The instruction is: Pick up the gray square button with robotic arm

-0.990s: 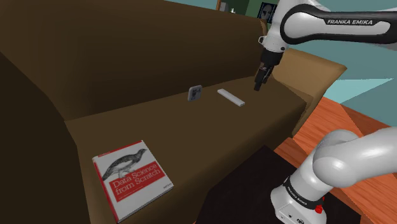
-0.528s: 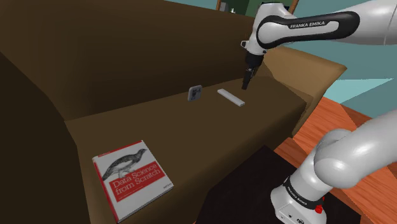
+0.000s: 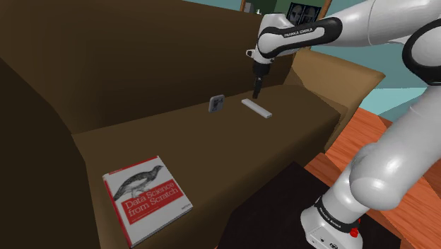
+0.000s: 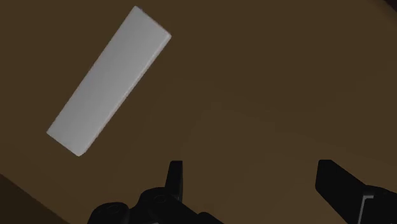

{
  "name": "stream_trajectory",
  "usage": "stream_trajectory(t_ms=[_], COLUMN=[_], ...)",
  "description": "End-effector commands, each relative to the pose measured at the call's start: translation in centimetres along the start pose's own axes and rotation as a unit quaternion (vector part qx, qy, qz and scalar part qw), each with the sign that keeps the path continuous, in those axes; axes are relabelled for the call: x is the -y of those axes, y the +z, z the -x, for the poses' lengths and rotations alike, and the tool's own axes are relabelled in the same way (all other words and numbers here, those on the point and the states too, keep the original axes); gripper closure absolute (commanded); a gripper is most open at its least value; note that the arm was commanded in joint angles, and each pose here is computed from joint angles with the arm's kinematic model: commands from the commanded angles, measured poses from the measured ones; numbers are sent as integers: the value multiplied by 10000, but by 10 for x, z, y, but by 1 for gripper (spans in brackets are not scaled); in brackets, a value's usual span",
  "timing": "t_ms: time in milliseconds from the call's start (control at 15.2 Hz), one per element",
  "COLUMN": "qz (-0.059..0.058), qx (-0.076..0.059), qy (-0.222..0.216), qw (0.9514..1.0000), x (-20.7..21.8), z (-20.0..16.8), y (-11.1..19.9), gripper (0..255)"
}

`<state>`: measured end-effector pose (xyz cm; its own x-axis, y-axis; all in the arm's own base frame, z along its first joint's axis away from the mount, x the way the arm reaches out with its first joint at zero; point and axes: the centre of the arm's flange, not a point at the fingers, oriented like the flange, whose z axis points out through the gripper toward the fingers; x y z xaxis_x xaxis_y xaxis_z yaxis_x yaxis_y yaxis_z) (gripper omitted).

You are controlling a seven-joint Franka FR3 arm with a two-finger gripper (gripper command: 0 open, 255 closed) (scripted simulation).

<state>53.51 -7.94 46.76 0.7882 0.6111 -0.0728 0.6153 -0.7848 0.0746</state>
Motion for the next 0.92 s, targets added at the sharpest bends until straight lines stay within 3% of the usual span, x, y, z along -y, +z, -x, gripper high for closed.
stream_trajectory(t_ms=[0, 330, 726, 858], qz=[10, 32, 58, 58], qx=[5, 15, 26, 26], qy=[-314, -1050, -1925, -1925], qw=[9995, 9945, 9813, 9813], x=[-13, -36, -54, -53], z=[-23, -79, -150, -151], y=[10, 36, 67, 78], gripper=[0, 0, 0, 0])
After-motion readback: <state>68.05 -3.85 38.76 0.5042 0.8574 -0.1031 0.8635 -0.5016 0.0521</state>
